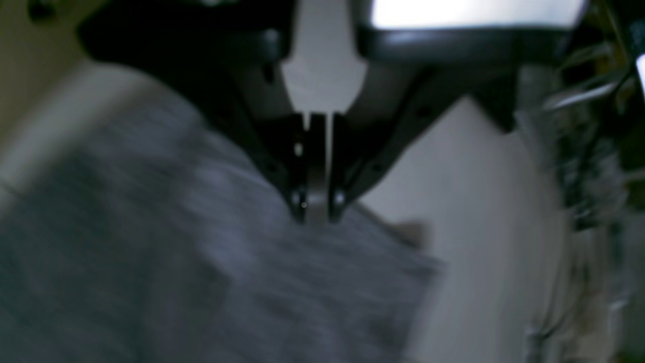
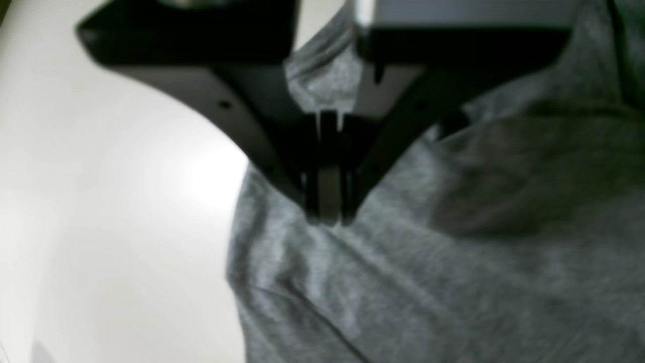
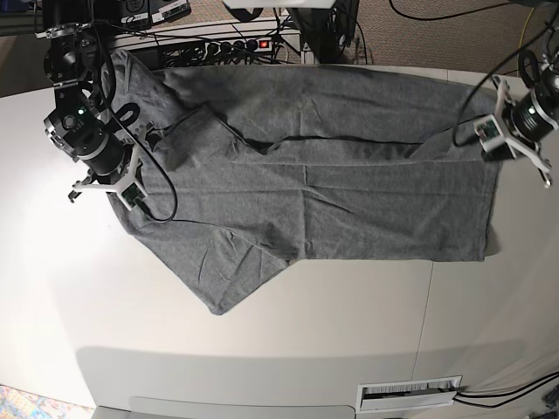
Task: Fold the T-shirt properly
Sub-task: 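Release the fold and regrasp the folded edge with both grippers, then move the left gripper to the shirt's hem end and grasp it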
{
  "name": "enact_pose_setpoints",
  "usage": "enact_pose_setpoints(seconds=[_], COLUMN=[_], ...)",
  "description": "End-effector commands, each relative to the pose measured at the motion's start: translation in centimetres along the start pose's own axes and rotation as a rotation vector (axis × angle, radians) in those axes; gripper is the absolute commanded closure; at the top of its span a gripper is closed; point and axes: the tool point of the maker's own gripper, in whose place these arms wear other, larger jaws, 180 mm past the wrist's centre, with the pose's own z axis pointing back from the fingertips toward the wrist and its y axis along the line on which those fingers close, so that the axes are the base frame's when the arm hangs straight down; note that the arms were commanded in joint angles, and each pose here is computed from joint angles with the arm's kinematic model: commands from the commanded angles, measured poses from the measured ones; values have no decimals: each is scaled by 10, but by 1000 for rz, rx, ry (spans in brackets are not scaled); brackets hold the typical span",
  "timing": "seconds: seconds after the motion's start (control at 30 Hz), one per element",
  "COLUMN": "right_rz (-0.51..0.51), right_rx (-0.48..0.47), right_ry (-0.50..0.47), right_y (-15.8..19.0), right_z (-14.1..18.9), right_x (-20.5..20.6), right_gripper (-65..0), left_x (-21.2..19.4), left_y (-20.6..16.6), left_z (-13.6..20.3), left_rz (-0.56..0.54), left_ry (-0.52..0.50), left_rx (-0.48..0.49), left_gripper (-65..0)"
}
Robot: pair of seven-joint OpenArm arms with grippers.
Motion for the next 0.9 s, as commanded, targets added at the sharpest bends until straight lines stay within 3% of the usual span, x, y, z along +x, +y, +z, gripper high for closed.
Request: enact_pose_setpoints(seconds=[0.0, 0.33, 0.4, 0.6, 0.73, 0.87], right_rz=[4, -66, -78, -59, -87, -105], right_rx=[-33, -22, -19, -72, -81, -101], right_ry=[-35, -53, -59, -41, -47, -45], right_y=[-13, 5, 9, 2, 1, -6], right_z=[4, -5, -7, -9, -9, -7], right_x=[10, 21, 24, 27, 28, 25], right_gripper=[0, -7, -7, -25, -132, -143], left_x=[5, -18, -28, -40, -39, -34], left_y=[23, 124, 134, 143, 142, 134], left_z=[0, -20, -26, -55, -79, -109], left_rz=[12, 452, 557, 769, 874, 923], left_ry=[-23, -193, -224, -348, -397, -383], left_rx=[58, 300, 319, 297, 259, 211], left_gripper=[0, 0, -28, -166, -191, -195])
